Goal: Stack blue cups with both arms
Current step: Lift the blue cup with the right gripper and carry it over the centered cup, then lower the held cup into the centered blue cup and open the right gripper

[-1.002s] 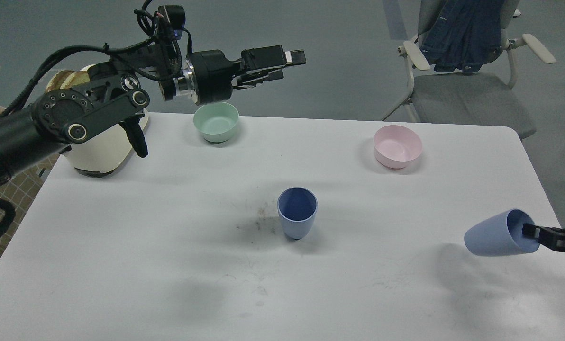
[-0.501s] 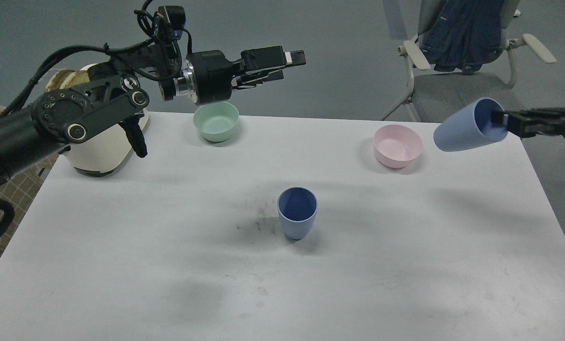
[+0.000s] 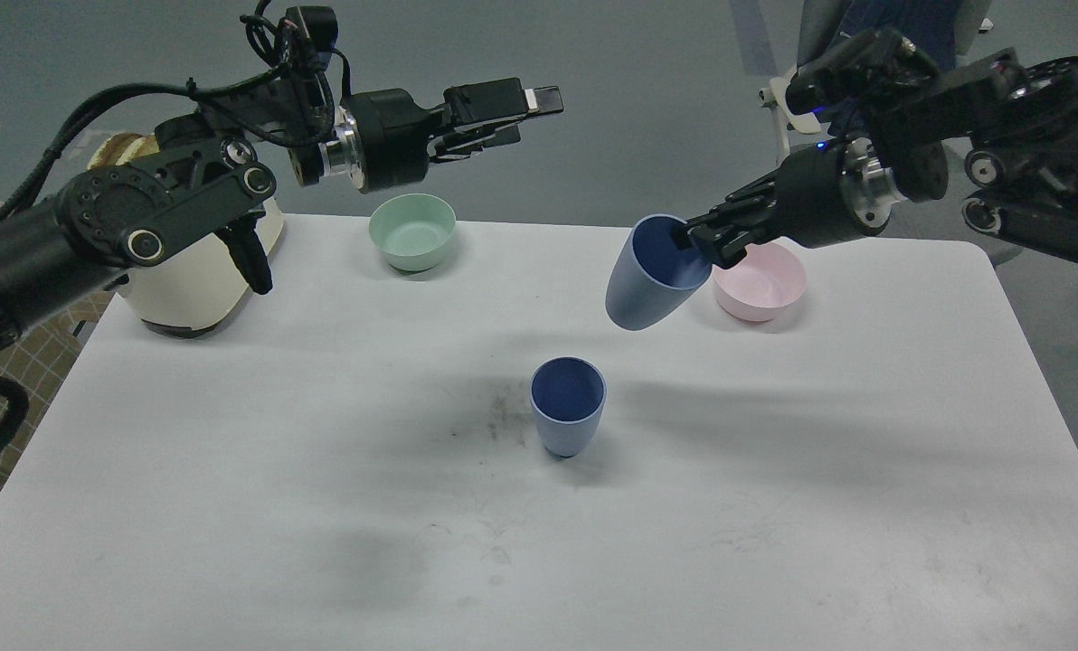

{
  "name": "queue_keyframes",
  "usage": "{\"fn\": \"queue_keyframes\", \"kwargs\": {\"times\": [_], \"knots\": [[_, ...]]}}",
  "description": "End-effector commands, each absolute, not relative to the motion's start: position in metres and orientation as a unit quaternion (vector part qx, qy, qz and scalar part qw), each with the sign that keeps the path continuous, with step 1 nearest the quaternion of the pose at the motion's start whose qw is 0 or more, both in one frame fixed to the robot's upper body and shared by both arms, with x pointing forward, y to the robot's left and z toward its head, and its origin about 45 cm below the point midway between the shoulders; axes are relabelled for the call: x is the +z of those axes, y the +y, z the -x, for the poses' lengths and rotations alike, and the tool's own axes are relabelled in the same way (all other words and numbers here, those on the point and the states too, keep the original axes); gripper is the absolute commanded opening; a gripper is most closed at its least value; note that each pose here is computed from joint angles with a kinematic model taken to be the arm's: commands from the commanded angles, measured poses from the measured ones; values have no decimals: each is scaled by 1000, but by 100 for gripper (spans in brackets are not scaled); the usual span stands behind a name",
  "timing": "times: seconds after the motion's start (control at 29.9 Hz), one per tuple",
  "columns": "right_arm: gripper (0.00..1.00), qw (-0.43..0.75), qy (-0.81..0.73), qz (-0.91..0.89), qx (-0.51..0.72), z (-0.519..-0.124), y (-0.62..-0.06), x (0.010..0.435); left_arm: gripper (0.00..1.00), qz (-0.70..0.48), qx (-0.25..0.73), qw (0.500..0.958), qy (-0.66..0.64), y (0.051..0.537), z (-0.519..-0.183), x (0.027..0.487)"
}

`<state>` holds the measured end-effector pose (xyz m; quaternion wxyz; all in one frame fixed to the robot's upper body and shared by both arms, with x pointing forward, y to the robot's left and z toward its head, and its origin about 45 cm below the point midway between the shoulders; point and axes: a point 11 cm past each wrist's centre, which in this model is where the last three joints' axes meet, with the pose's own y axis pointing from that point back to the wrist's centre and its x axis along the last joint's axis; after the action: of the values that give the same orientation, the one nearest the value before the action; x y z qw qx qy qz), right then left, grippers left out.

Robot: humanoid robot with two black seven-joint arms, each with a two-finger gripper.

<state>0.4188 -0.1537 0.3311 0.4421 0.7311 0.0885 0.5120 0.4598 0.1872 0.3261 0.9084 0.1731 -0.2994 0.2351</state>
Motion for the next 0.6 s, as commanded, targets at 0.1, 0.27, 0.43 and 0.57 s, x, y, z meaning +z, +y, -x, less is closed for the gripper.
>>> {"fn": "queue_keyframes", "kwargs": {"times": [0.1, 0.27, 0.43, 0.57], "knots": [[0, 433, 136, -722, 523, -408, -119, 318, 95, -174, 234, 908, -301, 187, -460, 327], [0, 430, 161, -720, 521, -400, -104, 307, 95, -174, 234, 908, -302, 187, -460, 328], [0, 425, 171, -721, 521, -396, -93, 302, 95, -174, 234, 907, -303, 187, -461, 329], [0, 421, 174, -726, 516, -393, -89, 300, 95, -174, 235, 907, -303, 187, -461, 329]]}}
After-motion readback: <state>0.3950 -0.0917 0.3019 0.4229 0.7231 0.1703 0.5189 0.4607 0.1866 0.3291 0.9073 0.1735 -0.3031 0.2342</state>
